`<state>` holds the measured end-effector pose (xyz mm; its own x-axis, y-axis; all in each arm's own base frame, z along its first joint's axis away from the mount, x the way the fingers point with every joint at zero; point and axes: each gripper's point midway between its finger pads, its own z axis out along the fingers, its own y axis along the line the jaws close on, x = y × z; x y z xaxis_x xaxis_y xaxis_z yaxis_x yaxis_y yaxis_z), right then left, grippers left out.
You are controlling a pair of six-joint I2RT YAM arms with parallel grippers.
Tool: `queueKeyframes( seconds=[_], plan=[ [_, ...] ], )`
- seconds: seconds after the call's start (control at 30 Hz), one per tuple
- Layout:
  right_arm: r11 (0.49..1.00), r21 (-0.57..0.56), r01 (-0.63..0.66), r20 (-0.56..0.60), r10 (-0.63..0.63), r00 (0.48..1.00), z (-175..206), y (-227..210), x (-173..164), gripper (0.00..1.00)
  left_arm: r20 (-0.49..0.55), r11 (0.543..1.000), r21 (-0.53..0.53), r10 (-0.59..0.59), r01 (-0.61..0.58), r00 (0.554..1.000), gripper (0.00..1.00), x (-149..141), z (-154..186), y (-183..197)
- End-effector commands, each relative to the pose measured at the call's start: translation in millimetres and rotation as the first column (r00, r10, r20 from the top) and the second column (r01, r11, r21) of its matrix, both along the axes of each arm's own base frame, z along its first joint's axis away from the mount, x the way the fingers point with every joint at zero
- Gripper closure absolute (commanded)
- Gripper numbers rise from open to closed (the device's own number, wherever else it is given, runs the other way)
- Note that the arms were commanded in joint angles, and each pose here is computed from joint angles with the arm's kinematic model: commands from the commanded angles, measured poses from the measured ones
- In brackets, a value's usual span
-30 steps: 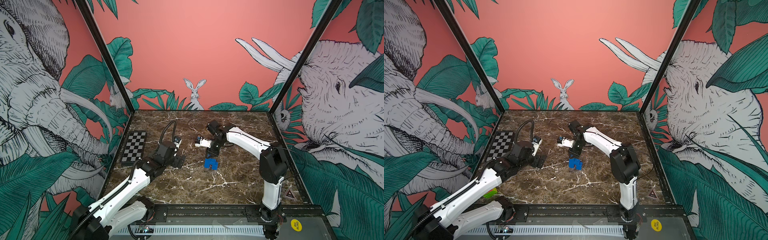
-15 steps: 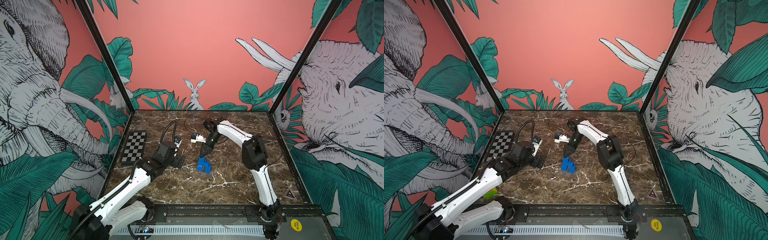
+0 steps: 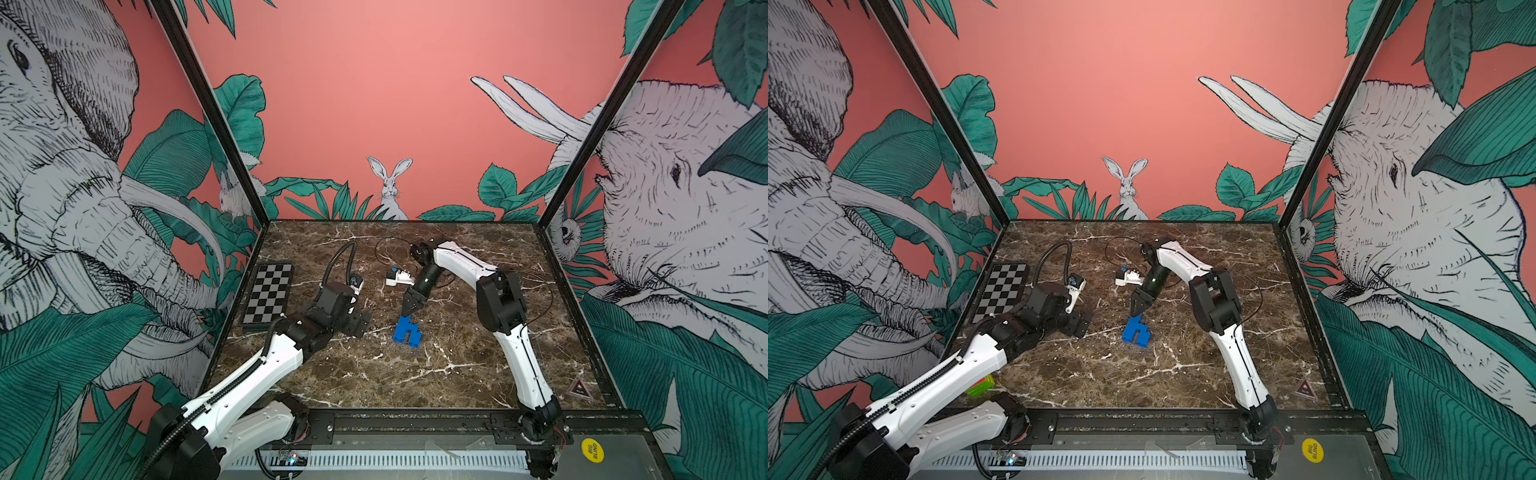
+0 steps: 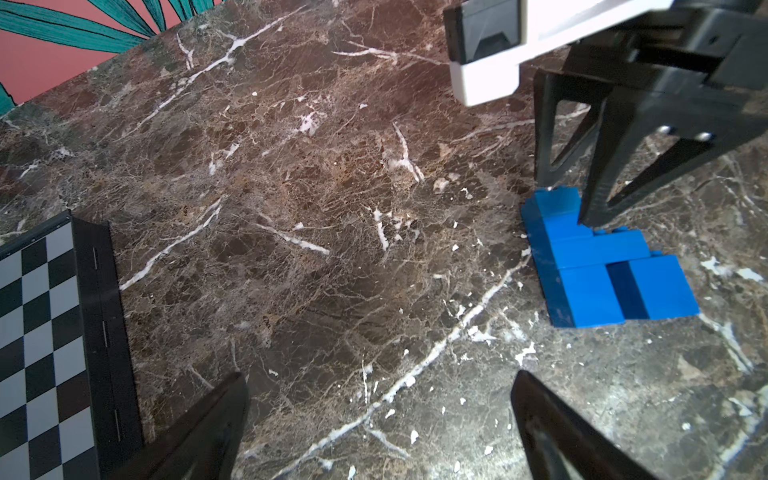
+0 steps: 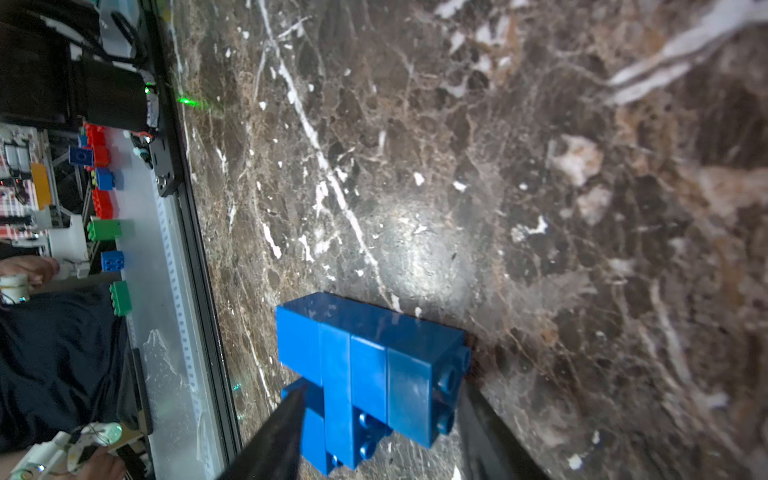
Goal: Assemble the letter h with lego
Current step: Adjust the lego brick at the center of the board.
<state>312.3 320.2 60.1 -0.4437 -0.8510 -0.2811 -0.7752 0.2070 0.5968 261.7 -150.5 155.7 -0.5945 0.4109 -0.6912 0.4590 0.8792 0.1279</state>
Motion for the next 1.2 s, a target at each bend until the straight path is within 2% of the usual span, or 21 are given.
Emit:
queueKeyframes(
  seconds=[0.0, 0.03, 0.1, 0.2, 0.3, 0.37, 0.47, 0.57, 0.67, 0.73, 0.83, 0.93, 1.0, 1.03, 1.07, 1.17],
  plan=[
    [0.999, -0.035, -0.001, 0.02, 0.002, 1.0, -5.2, -6.3, 6.4, 0.21, 0.01, 1.0, 0.003, -0.003, 0.003, 1.0, 0.01, 0.4, 6.7, -0.7],
    [0.999, -0.033, 0.002, 0.03, -0.001, 1.0, -2.7, -6.6, 8.9, 0.01, 0.011, 1.0, 0.003, -0.004, 0.004, 1.0, 0.01, 0.2, 6.8, -0.6],
    [0.999, -0.041, 0.01, 0.074, -0.007, 0.997, 3.7, -7.8, 15.7, 0.01, 0.013, 1.0, 0.003, -0.005, 0.005, 1.0, 0.01, 0.4, 7.0, -0.8],
    [0.997, -0.052, 0.053, 0.209, -0.041, 0.977, 28.0, -10.7, 34.6, 0.01, 0.022, 1.0, 0.005, 0.005, -0.005, 1.0, 0.01, 0.7, 8.7, 1.4],
    [0.989, 0.004, 0.15, 0.425, -0.138, 0.895, 79.1, -12.4, 62.4, 0.01, 0.052, 1.0, 0.003, 0.024, -0.024, 0.998, 0.01, 2.5, 12.3, 5.4],
    [0.975, 0.085, 0.206, 0.571, -0.217, 0.792, 121.8, -16.3, 77.1, 0.01, 0.077, 0.999, 0.004, 0.045, -0.046, 0.996, 0.01, 4.4, 16.2, 9.7],
    [0.939, 0.168, 0.299, 0.716, -0.325, 0.618, 171.0, -36.2, 89.7, 0.01, 0.128, 0.994, 0.013, 0.108, -0.111, 0.986, 0.01, 8.2, 23.4, 22.1],
    [0.903, 0.223, 0.368, 0.782, -0.391, 0.485, 202.1, -60.1, 85.6, 0.01, 0.213, 0.978, -0.027, 0.208, -0.207, 0.955, 0.01, 13.0, 37.5, 38.1],
    [0.835, 0.277, 0.476, 0.832, -0.456, 0.316, 227.1, -94.4, 82.0, 0.01, 0.297, 0.953, -0.067, 0.302, -0.296, 0.906, 0.01, 17.3, 52.0, 55.5],
    [0.782, 0.306, 0.543, 0.853, -0.479, 0.208, 235.1, -120.6, 74.5, 0.01, 0.338, 0.932, -0.053, 0.354, -0.359, 0.872, 0.0, 20.4, 60.2, 68.5],
    [0.661, 0.354, 0.662, 0.877, -0.48, 0.01, 232.5, -171.7, 61.4, 0.01, 0.4, 0.912, -0.006, 0.377, -0.409, 0.835, 0.01, 27.8, 69.6, 79.0],
    [0.602, 0.438, 0.668, 0.877, -0.451, -0.168, 230.5, -208.7, 40.5, 0.01, 0.453, 0.884, 0.024, 0.407, -0.467, 0.793, 0.01, 37.4, 66.0, 92.7],
    [0.535, 0.514, 0.67, 0.845, -0.449, -0.29, 223.1, -233.7, 26.2, 0.01, 0.435, 0.848, 0.019, 0.47, -0.53, 0.768, 0.01, 43.4, 52.2, 111.5],
    [0.508, 0.557, 0.657, 0.821, -0.458, -0.341, 220.0, -244.1, 18.7, 0.01, 0.399, 0.826, 0.001, 0.516, -0.563, 0.758, 0.01, 44.8, 45.0, 122.8],
    [0.496, 0.579, 0.647, 0.807, -0.46, -0.37, 214.9, -252.4, 12.3, 0.01, 0.384, 0.812, -0.006, 0.54, -0.583, 0.749, 0.01, 46.2, 41.5, 131.0],
    [0.427, 0.659, 0.619, 0.748, -0.454, -0.484, 198.1, -283.5, -3.5, 0.01, 0.397, 0.755, 0.019, 0.596, -0.656, 0.698, 0.01, 51.0, 32.8, 155.3]
  ],
)
